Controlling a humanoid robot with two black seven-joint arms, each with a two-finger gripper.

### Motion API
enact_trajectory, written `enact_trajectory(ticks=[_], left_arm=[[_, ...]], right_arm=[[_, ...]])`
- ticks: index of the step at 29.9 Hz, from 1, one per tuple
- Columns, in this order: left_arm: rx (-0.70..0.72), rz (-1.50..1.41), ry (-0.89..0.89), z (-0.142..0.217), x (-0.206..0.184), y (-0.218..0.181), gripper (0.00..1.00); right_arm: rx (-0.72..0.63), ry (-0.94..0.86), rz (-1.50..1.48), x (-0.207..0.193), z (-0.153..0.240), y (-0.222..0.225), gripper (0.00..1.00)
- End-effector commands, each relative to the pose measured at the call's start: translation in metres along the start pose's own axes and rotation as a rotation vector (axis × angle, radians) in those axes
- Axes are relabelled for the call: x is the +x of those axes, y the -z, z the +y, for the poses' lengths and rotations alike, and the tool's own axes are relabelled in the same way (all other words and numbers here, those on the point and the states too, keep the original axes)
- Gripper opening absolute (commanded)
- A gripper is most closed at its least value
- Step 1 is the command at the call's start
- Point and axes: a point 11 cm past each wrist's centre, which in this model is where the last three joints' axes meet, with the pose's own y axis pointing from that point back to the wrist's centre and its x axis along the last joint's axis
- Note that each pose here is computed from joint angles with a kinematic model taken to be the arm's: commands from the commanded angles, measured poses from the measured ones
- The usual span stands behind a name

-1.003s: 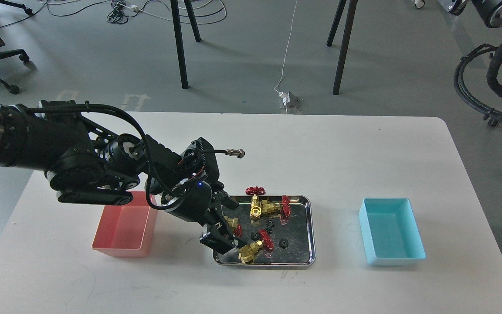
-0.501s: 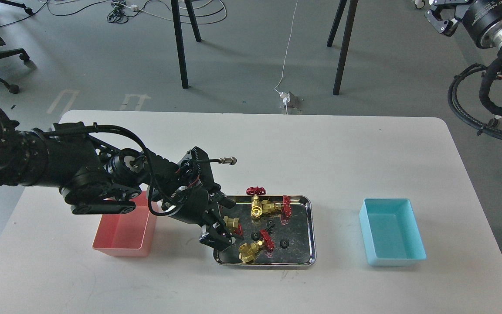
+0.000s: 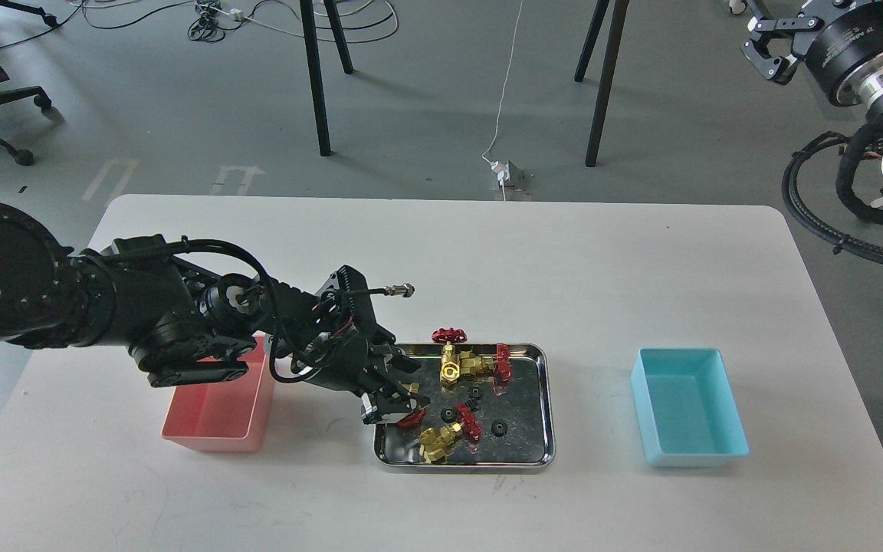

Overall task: Place valve in pink box and gear in blue box
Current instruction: 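Lower the left gripper and grasp a red-handled brass valve in the tray, then lift the valve and carry it over the pink box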

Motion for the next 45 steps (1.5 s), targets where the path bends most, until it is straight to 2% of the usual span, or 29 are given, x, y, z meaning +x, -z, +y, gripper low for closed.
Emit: enact_trajectory(ticks=[1, 10, 13, 19, 24, 27, 30, 35, 37, 40, 45], left_arm=[[0.006, -0.002, 0.003, 0.001, -0.001, 0.002, 0.48], [-0.005, -0.035, 0.026, 0.001, -0.007, 0.0, 0.41], [-0.005, -0.034, 0.025, 0.002, -0.008, 0.0, 0.35], [-0.008, -0.034, 0.023, 0.002, -0.007, 0.0, 0.07], [0.009, -0.03, 0.002, 0.01, 0.001, 0.006, 0.03], [0.023, -0.013, -0.037, 0.027, 0.014, 0.01, 0.03], [0.071, 0.025, -0.141, 0.06, 0.041, 0.023, 0.04], [0.179, 0.115, -0.207, 0.127, 0.032, 0.045, 0.04], [0.203, 0.159, -0.233, 0.155, 0.02, 0.041, 0.04], [0.231, 0.23, -0.255, 0.188, -0.008, 0.028, 0.05], [0.274, 0.268, -0.159, 0.208, -0.078, 0.014, 0.05]], right_arm=[[-0.005, -0.002, -0.002, 0.001, 0.001, -0.003, 1.0], [-0.005, -0.002, -0.004, 0.002, 0.002, -0.004, 1.0], [-0.006, -0.004, -0.004, 0.002, 0.002, -0.004, 1.0], [-0.013, -0.013, -0.007, 0.006, 0.005, -0.008, 1.0], [-0.012, -0.015, -0.012, 0.007, 0.006, -0.009, 1.0], [-0.002, -0.012, -0.016, 0.005, 0.004, -0.005, 1.0], [0.013, -0.002, -0.02, -0.003, -0.002, 0.003, 1.0], [0.077, 0.098, -0.004, -0.056, -0.031, 0.038, 1.0], [0.093, 0.131, 0.012, -0.085, -0.044, 0.049, 1.0], [0.096, 0.105, 0.084, -0.107, -0.058, 0.062, 1.0], [0.075, 0.077, 0.159, -0.122, -0.071, 0.063, 1.0]])
